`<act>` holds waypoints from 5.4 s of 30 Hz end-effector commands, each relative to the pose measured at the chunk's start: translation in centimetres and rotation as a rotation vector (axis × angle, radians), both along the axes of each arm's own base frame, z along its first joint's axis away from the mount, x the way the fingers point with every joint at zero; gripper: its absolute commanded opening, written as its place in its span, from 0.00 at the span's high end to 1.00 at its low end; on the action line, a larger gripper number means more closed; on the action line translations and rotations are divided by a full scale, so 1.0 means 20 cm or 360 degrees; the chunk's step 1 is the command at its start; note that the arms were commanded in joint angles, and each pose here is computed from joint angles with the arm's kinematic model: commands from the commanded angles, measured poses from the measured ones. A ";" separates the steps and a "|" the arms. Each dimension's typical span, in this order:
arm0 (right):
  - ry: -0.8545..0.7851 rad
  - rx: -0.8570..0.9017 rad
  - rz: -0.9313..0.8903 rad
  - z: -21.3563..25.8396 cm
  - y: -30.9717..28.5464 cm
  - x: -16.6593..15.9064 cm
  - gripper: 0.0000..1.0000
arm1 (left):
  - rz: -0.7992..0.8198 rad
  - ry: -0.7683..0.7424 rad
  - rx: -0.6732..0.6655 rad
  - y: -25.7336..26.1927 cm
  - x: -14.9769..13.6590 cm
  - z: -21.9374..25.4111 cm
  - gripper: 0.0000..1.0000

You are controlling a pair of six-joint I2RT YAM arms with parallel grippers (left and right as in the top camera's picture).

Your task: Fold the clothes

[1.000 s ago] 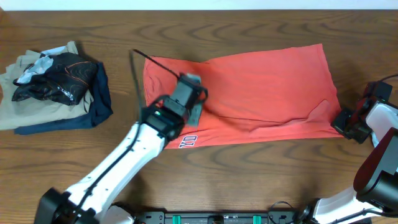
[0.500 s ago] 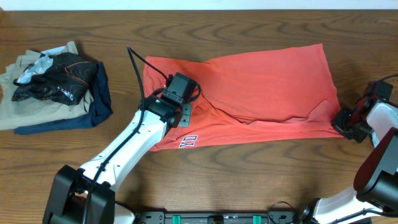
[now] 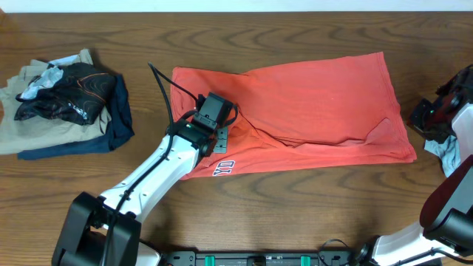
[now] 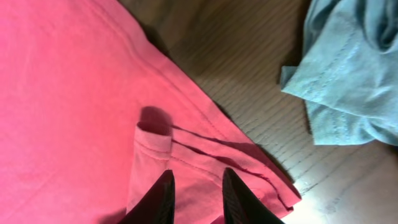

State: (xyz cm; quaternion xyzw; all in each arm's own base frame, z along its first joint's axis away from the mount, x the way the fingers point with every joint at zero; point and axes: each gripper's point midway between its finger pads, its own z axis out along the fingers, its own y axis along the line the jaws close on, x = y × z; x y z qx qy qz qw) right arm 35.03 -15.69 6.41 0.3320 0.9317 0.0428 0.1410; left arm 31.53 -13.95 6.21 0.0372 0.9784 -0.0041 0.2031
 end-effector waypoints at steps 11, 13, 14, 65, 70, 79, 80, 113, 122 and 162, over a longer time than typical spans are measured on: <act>0.0161 0.0099 0.0185 -0.19 0.22 -0.01 0.67 | 0.0011 0.0109 0.0004 -0.01 -0.02 -0.18 0.52; 0.0175 0.0103 0.0196 -0.20 0.23 -0.01 0.68 | 0.0013 0.0144 0.0024 0.00 -0.03 -0.22 0.52; 0.0181 0.0106 0.0198 -0.21 0.24 -0.01 0.68 | 0.0012 0.0162 0.0034 0.00 -0.04 -0.24 0.52; 0.0227 0.0162 0.0038 -0.33 0.25 -0.06 0.64 | 0.0013 0.0210 0.0060 0.01 -0.05 -0.30 0.51; 0.0181 0.0144 0.0033 -0.33 0.24 -0.03 0.70 | 0.0014 0.0211 0.0060 0.01 -0.05 -0.30 0.51; 0.0055 0.0138 0.0039 -0.31 0.23 0.06 0.75 | 0.0014 0.0211 0.0060 0.01 -0.05 -0.30 0.51; 0.0037 0.0132 0.0041 -0.31 0.22 0.07 0.72 | 0.0014 0.0211 0.0060 0.01 -0.05 -0.30 0.52; -0.0255 -0.0192 -0.0120 0.09 -0.04 0.30 0.99 | 0.0013 0.0211 0.0061 0.01 -0.05 -0.30 0.51; -0.0099 -0.0265 -0.0131 0.04 -0.07 0.20 0.31 | 0.0025 0.0184 0.0088 0.02 -0.04 -0.29 0.51; 0.0997 -0.0009 -0.0192 -0.34 0.19 -0.78 0.99 | 0.0831 0.0909 0.0161 0.55 -0.64 -0.48 0.51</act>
